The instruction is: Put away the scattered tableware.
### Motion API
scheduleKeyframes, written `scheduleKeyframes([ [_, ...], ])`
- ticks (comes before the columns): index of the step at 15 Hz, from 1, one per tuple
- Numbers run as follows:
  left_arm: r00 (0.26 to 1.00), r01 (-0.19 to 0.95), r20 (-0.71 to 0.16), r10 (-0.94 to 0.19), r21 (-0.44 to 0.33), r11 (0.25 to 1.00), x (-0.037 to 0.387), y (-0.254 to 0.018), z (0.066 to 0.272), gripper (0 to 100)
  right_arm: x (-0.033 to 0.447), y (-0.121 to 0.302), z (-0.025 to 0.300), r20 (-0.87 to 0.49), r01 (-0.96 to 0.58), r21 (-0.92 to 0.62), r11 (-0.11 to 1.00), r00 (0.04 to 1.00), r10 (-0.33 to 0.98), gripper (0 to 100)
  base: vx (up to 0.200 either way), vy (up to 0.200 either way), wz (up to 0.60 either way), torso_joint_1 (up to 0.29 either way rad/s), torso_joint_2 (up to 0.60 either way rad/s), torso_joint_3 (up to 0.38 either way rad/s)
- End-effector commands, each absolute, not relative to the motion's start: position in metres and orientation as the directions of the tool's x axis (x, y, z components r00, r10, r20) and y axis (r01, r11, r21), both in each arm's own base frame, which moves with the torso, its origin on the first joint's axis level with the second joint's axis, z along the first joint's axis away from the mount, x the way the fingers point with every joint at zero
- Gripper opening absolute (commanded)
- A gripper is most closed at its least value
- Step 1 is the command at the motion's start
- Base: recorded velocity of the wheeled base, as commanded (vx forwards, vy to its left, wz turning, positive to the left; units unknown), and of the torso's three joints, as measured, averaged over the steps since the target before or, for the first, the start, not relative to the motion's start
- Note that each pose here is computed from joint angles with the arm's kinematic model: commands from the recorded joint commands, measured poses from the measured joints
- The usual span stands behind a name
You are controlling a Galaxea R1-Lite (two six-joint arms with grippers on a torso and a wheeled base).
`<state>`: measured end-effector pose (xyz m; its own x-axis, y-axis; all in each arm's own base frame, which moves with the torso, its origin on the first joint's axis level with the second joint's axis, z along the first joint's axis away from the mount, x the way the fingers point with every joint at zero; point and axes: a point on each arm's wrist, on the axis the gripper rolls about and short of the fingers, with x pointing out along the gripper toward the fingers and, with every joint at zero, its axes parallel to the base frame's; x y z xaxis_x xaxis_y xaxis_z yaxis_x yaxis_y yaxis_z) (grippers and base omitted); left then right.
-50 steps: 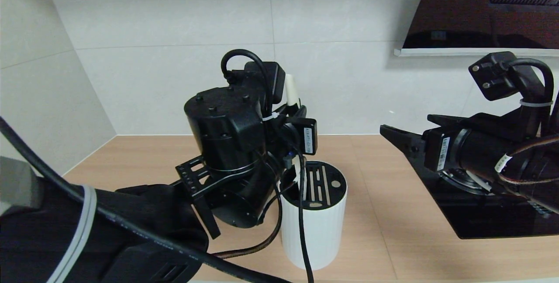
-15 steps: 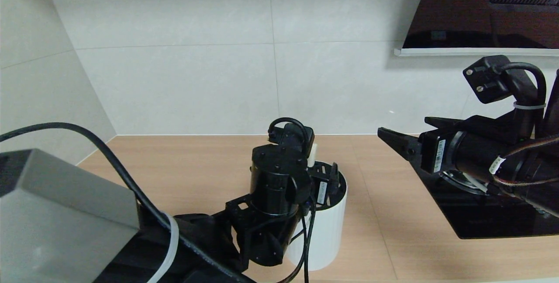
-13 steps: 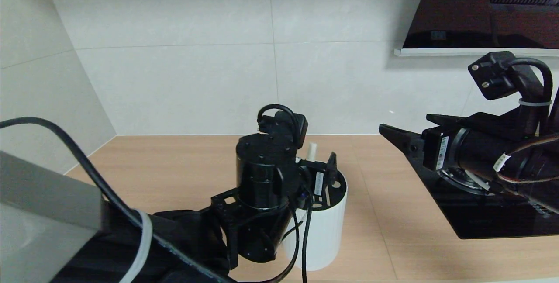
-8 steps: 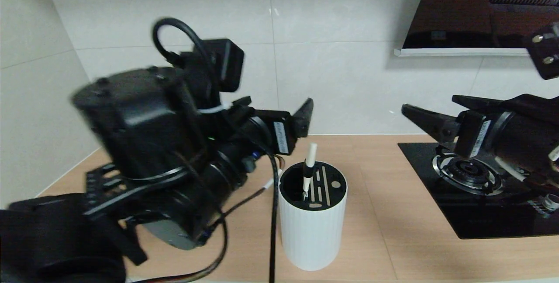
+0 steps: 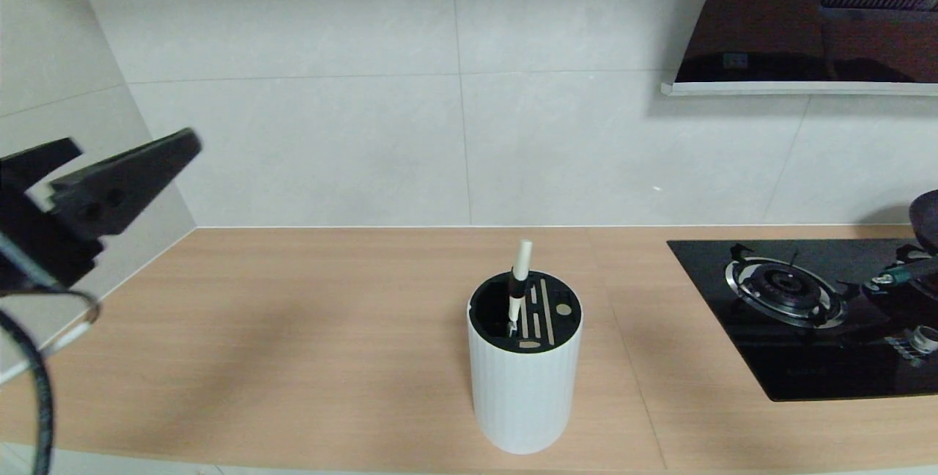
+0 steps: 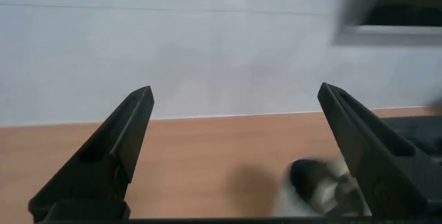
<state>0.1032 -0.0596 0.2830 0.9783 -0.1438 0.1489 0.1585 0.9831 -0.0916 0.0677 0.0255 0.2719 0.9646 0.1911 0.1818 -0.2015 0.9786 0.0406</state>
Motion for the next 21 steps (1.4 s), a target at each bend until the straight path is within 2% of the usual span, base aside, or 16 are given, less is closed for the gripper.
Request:
scheduleKeyframes([
  [1,0.984,0.035,0.177,-0.02,-0.082,0.996,0.019,0.001,0.249,100,-0.005,-0.007,0.242,0.238,-0.118,0.051,0.992,0.966,0.102,100,0.0,0.0,0.0,0.0,0.0,0.0],
  [2,0.986,0.023,0.168,-0.01,-0.075,0.997,0.008,0.006,0.243,100,-0.014,-0.01,0.236,0.229,-0.114,0.05,0.992,0.968,0.1,100,0.0,0.0,0.0,0.0,0.0,0.0],
  [3,0.987,0.001,0.159,0.01,-0.067,0.998,-0.015,0.015,0.228,100,-0.031,-0.015,0.222,0.205,-0.106,0.045,0.993,0.974,0.094,100,0.0,0.0,0.0,0.0,0.0,0.0],
  [5,0.985,0.0,0.173,0.011,-0.062,0.998,-0.042,0.021,0.211,100,-0.053,-0.018,0.204,0.192,-0.035,0.042,0.998,0.981,0.026,100,0.0,0.0,0.0,0.0,0.0,0.0],
  [9,0.974,-0.114,0.192,0.125,-0.067,0.991,-0.062,0.019,0.185,100,-0.06,-0.012,0.177,0.137,0.094,0.041,0.995,0.986,-0.099,100,0.0,0.0,0.0,0.0,0.0,0.0],
  [10,0.97,-0.16,0.172,0.169,-0.064,0.985,-0.06,0.016,0.179,100,-0.06,-0.011,0.176,0.136,0.101,0.058,0.993,0.985,-0.108,100,0.0,0.0,0.0,0.0,0.0,0.0],
  [13,0.94,-0.29,0.152,0.305,-0.117,0.95,-0.059,0.01,0.169,100,-0.069,-0.004,0.165,0.173,0.151,0.066,0.986,0.972,-0.161,100,0.0,0.0,0.0,0.0,0.0,0.0],
  [14,0.934,-0.306,0.159,0.32,-0.106,0.946,-0.061,0.008,0.156,100,-0.068,-0.003,0.156,0.172,0.164,0.068,0.984,0.97,-0.174,100,0.0,0.0,0.0,0.0,0.0,0.0],
  [17,0.944,-0.325,0.052,0.327,-0.038,0.945,-0.04,0.007,0.112,100,-0.052,-0.004,0.132,0.096,0.174,0.093,0.98,0.978,-0.183,100,0.0,0.0,0.0,0.0,0.0,0.0],
  [19,0.966,-0.258,0.01,0.258,-0.004,0.966,-0.027,0.005,0.084,100,-0.035,-0.003,0.104,0.047,0.162,0.087,0.983,0.985,-0.166,100,0.0,0.0,0.0,0.0,0.0,0.0],
  [21,0.988,-0.147,0.041,0.147,0.0,0.989,-0.023,0.003,0.08,100,-0.023,-0.002,0.081,0.047,0.122,0.076,0.99,0.991,-0.125,100,0.0,0.0,0.0,0.0,0.0,0.0],
])
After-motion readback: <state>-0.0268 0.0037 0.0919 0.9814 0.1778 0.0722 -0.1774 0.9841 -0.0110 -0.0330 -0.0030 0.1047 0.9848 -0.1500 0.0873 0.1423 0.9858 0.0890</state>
